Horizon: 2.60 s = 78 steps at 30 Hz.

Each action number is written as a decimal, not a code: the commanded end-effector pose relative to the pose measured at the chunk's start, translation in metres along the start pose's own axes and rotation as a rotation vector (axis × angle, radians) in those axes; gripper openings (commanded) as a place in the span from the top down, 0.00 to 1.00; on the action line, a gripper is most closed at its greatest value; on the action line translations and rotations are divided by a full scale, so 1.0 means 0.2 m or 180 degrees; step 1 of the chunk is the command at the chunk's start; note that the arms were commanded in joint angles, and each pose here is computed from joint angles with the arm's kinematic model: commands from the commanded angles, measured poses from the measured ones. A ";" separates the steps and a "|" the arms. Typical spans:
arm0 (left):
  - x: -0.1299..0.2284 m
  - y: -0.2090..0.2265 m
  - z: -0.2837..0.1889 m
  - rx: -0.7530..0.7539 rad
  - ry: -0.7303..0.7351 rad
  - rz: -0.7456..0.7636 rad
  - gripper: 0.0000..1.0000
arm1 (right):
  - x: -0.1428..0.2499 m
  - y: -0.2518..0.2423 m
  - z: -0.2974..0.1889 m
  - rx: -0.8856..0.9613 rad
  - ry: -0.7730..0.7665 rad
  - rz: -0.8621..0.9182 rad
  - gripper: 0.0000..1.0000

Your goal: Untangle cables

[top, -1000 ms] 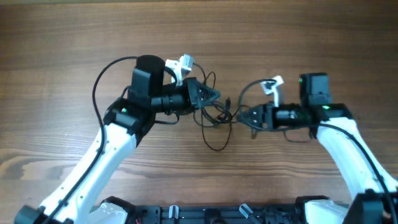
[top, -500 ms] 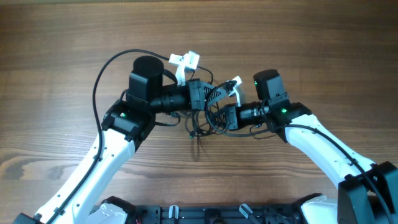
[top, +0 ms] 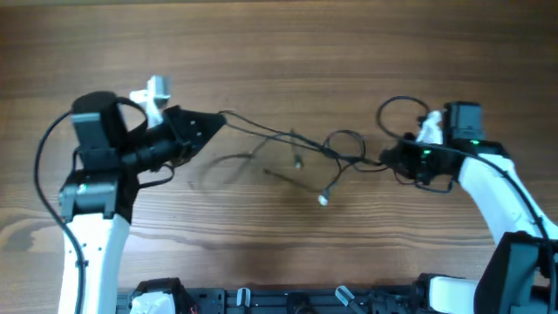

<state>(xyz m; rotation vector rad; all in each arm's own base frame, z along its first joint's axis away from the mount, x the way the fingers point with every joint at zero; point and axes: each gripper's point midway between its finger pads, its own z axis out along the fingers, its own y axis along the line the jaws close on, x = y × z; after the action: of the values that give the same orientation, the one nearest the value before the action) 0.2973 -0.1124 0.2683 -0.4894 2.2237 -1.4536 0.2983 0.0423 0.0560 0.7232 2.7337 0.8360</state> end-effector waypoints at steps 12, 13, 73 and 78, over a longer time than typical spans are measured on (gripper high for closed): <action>0.07 0.03 0.00 -0.0130 0.0126 0.0433 0.96 | 0.07 0.11 -0.03 -0.0713 0.0209 -0.0792 0.00; 0.09 0.02 0.02 -0.0119 0.0196 0.0449 0.96 | 0.09 0.15 -0.03 -0.0805 0.0251 -0.0914 0.00; -0.13 1.29 -0.75 -0.2705 -0.1584 -0.2101 0.96 | -0.49 -0.38 -1.00 -0.0271 -0.2397 0.0687 0.95; -0.14 1.23 -0.66 -0.2397 -0.1422 -0.2075 0.96 | -0.44 -0.32 -0.94 -0.0400 -0.2171 0.0670 0.95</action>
<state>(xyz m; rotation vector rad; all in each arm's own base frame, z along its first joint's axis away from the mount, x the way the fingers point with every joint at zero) 0.2265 0.1140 0.0900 -1.7714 2.2179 -0.4079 0.2879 -0.1482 0.1722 1.1001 1.9858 0.6150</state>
